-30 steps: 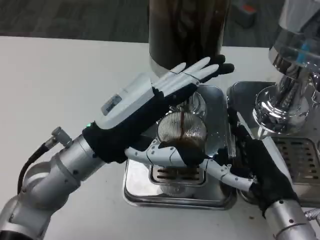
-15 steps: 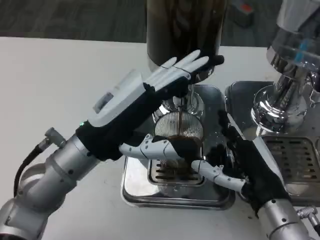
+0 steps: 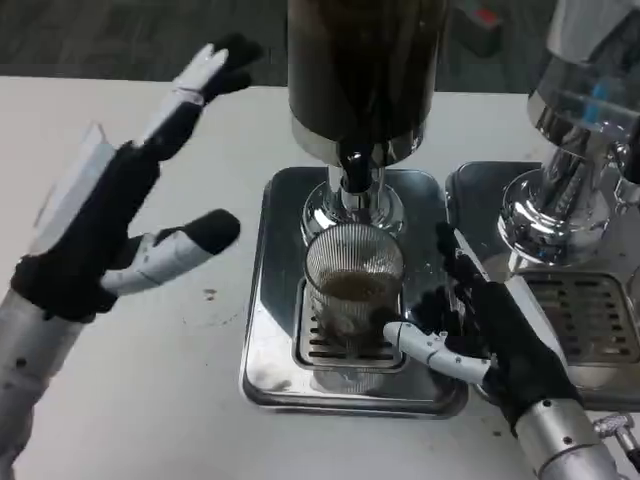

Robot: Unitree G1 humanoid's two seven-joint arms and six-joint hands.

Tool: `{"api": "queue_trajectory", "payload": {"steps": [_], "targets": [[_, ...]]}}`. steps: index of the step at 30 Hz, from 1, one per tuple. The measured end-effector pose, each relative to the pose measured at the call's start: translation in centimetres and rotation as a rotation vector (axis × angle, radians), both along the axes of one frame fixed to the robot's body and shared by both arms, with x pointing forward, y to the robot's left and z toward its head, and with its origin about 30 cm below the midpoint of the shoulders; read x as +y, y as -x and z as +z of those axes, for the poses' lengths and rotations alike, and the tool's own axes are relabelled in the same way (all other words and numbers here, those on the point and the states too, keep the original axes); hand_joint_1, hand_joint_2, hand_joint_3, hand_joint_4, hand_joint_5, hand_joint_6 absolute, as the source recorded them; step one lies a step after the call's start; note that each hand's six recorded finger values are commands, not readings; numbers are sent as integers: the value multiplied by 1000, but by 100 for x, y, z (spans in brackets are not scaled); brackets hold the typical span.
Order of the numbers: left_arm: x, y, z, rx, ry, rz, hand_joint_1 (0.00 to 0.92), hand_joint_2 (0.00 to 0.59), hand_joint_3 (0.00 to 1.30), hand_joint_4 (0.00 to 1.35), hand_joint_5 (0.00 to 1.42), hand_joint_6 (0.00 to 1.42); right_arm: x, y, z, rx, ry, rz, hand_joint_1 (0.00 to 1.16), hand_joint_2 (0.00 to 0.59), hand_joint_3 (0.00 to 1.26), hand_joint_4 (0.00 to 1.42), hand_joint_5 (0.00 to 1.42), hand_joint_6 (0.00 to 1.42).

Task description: Grasp the cup under the faucet to collect the drink, then remove the cup.

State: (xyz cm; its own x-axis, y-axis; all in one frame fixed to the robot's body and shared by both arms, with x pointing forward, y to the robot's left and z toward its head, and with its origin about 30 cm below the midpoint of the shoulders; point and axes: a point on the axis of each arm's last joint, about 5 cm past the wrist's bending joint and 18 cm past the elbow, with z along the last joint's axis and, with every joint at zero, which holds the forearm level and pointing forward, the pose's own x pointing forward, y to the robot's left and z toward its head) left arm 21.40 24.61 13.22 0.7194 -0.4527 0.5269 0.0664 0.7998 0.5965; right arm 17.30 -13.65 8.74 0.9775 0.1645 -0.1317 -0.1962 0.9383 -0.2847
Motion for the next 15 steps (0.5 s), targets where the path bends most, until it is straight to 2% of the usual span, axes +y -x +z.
{"api": "queue_trajectory", "payload": {"steps": [2,5,8,10,15], "targets": [[137,131,-76,39,36,66,0,133,118,0,175,58,24,-1,4,-4,-1,10,804,189,0,0,0,0],[258,247,-155,98,62,125,0,133,118,0,177,61,25,-1,4,-4,-1,10,806,186,0,0,0,0],[357,372,-294,203,96,185,0,133,119,0,189,74,29,-1,8,-7,-2,10,807,183,0,0,0,0],[377,435,-355,255,89,192,0,134,122,0,190,76,38,0,8,-7,-3,13,808,182,0,0,0,0],[403,556,-445,331,63,193,0,136,120,0,192,78,61,1,11,-15,-9,18,810,181,0,0,0,0]]}}
